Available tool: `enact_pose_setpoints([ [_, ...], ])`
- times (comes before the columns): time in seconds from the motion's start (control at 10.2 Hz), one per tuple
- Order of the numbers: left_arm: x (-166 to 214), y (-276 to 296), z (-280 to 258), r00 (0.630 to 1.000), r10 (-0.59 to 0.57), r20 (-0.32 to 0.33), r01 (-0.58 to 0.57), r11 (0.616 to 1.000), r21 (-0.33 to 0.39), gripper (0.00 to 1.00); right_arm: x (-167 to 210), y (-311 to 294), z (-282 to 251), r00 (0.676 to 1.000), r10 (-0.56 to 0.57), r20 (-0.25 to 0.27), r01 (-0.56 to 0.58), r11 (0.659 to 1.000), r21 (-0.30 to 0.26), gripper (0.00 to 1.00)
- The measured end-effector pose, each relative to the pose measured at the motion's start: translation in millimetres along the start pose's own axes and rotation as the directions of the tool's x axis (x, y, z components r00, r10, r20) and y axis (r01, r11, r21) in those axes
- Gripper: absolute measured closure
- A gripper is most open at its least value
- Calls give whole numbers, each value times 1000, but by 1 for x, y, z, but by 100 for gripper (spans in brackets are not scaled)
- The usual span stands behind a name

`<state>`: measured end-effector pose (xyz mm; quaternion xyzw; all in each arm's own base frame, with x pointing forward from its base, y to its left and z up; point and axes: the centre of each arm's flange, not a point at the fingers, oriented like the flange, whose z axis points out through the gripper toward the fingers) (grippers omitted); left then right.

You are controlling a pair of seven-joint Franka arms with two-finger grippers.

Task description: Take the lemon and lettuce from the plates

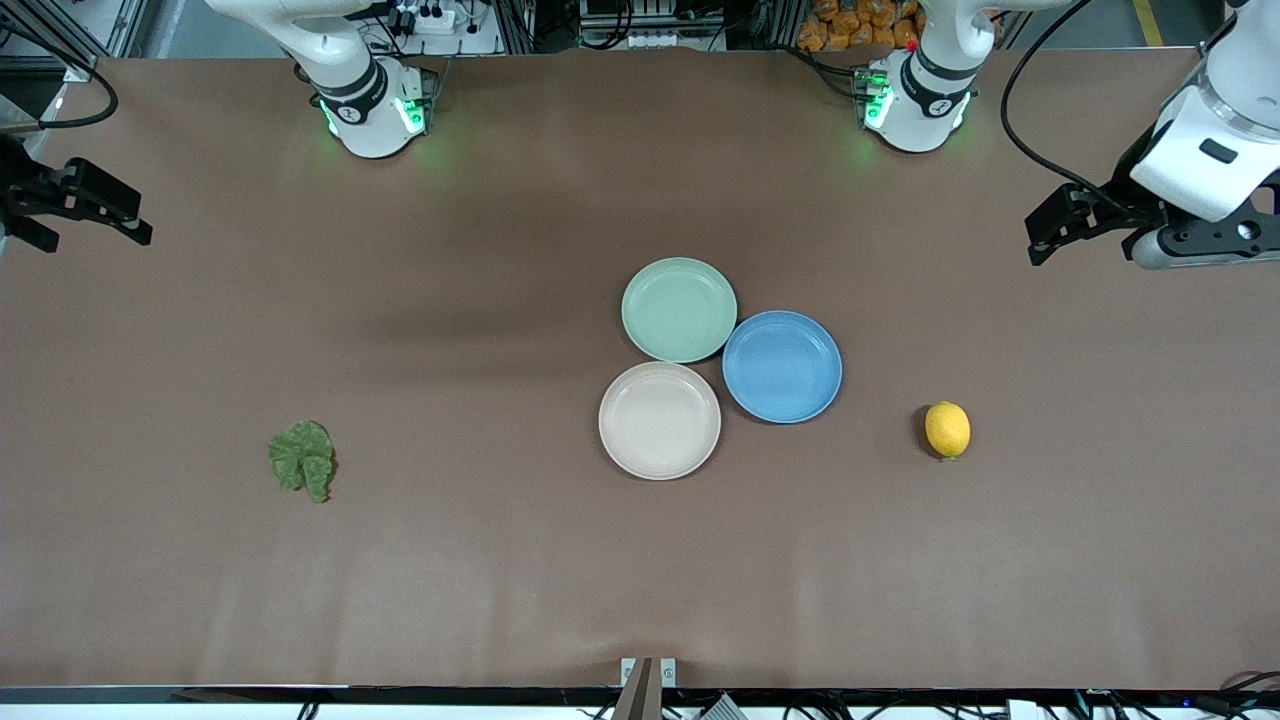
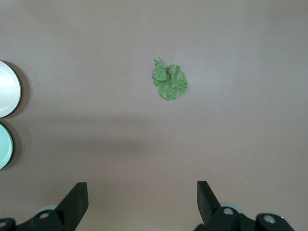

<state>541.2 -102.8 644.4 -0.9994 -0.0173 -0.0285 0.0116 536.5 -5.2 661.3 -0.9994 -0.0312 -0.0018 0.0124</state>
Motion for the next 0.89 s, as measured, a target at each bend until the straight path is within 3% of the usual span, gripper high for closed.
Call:
enact_pose_setpoints([
  [0.89, -4, -4, -22, 998, 68, 3, -68, 997, -25, 0, -1, 18, 0, 999, 34, -6, -34, 999, 0, 0],
])
